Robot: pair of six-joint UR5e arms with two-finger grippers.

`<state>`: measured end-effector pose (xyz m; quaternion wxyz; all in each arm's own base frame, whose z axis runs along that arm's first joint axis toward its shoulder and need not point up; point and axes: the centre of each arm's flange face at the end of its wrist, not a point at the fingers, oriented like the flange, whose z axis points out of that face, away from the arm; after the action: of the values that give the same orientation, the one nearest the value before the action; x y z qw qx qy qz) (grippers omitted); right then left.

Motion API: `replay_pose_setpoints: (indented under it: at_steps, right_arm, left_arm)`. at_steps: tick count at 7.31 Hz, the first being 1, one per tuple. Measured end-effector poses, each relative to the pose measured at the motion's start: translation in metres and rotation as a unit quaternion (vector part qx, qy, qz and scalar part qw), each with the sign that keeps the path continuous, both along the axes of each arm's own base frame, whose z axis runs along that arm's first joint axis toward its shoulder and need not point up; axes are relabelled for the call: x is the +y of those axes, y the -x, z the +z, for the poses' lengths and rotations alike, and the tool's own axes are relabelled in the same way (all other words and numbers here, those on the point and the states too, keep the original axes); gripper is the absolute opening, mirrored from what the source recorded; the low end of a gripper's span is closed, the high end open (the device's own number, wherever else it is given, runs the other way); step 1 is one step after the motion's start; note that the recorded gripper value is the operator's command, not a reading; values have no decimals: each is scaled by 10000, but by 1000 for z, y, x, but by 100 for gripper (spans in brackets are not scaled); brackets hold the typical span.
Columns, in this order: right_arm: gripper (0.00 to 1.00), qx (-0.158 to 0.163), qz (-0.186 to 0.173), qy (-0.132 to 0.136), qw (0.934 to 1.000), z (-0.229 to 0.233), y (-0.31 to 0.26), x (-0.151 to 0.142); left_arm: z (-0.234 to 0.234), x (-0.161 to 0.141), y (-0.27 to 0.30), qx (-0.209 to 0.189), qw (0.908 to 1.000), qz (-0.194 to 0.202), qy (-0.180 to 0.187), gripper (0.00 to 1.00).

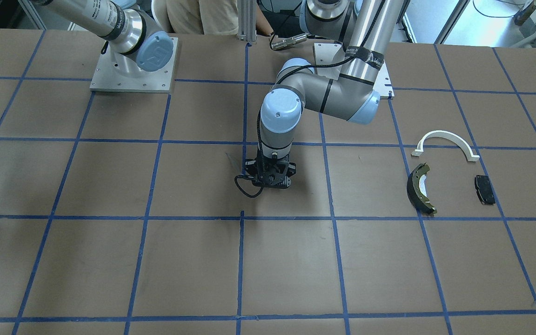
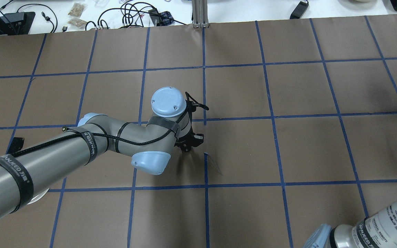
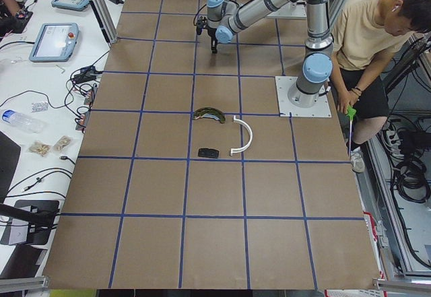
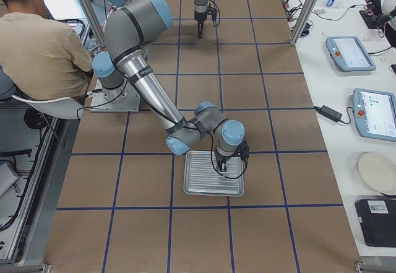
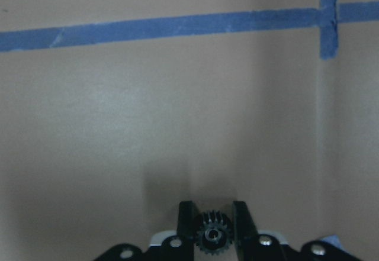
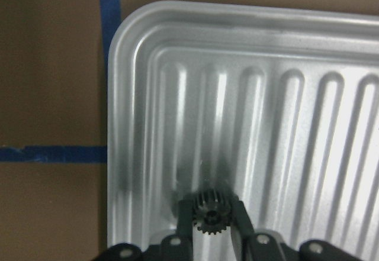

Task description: Place bearing gear from tray to pile

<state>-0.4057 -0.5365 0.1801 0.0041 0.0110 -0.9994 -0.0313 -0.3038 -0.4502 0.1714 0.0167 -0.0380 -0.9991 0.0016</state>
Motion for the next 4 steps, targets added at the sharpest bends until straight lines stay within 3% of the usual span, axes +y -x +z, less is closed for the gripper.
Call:
replay_pose_setpoints:
  at_steps: [2,4]
  right_arm:
    - [19,88,1,60,9999,2,-2,-5]
    - [18,345,157,149,9992,26,-32,-28]
  left_arm:
    - [24,-18,-6,13,9997,-218,103,0]
    - [94,-81,-54,-115,9992,-341,-150,0]
